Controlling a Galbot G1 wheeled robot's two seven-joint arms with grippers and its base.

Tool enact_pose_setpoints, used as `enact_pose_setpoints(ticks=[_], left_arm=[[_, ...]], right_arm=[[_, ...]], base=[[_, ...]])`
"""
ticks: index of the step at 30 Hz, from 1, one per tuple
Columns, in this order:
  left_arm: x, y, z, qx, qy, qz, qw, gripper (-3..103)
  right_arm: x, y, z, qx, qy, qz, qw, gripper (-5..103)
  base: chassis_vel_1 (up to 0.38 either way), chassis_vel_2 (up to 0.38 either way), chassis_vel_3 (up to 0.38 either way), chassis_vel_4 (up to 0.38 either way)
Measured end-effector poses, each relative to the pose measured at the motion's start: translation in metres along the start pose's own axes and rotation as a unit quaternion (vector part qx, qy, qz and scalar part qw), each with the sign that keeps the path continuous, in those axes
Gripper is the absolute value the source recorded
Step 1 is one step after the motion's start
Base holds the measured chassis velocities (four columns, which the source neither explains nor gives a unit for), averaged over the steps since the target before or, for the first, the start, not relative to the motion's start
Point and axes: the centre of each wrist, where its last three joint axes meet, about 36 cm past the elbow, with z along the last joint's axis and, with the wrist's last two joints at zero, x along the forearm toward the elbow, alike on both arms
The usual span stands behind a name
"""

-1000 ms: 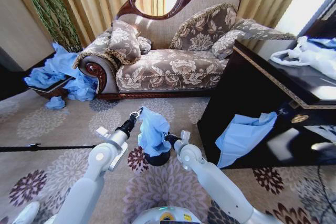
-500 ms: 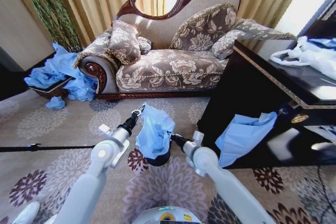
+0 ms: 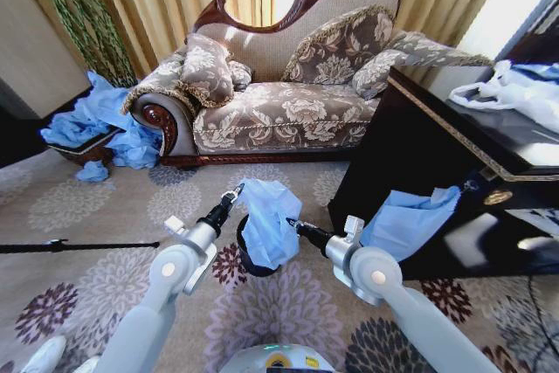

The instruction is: Place a garbage bag over the trash bin.

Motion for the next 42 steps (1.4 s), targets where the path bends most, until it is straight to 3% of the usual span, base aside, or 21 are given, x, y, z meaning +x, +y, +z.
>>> enact_pose_setpoints(ticks=[9, 17, 22, 31, 36, 37, 42], left_arm=[[0.012, -0.004, -0.013, -0.017, -0.038, -0.019, 0.999, 0], [-0.011, 0.039, -0.007, -0.031, -0.042, -0.096, 0.994, 0], [-0.027, 0.049, -0.002, -0.039, -0.036, -0.118, 0.9916, 0], [-0.036, 0.039, -0.012, -0.055, -0.041, -0.117, 0.9908, 0], [-0.025, 0.021, -0.016, -0.071, -0.044, -0.099, 0.9916, 0], [-0.022, 0.017, -0.016, -0.076, -0.042, -0.093, 0.9919, 0], [-0.022, 0.017, -0.015, -0.077, -0.039, -0.088, 0.9923, 0]], right_arm=[[-0.044, 0.012, -0.016, 0.021, -0.001, -0.01, 1.0, 0], [-0.071, 0.013, -0.008, 0.017, 0.025, 0.005, 1.0, 0], [-0.088, 0.004, -0.001, 0.003, 0.03, 0.021, 0.999, 0], [-0.1, -0.004, -0.002, -0.004, 0.023, 0.034, 0.999, 0], [-0.095, -0.008, -0.003, 0.02, 0.025, 0.049, 0.998, 0], [-0.092, -0.011, -0.002, 0.038, 0.024, 0.056, 0.997, -2], [-0.075, -0.01, -0.001, 0.076, 0.009, 0.058, 0.995, 19]], base=[[0.0, 0.0, 0.0, 0.0], [0.0, 0.0, 0.0, 0.0], [0.0, 0.0, 0.0, 0.0], [0.0, 0.0, 0.0, 0.0], [0.0, 0.0, 0.0, 0.0], [0.0, 0.0, 0.0, 0.0], [0.0, 0.0, 0.0, 0.0]])
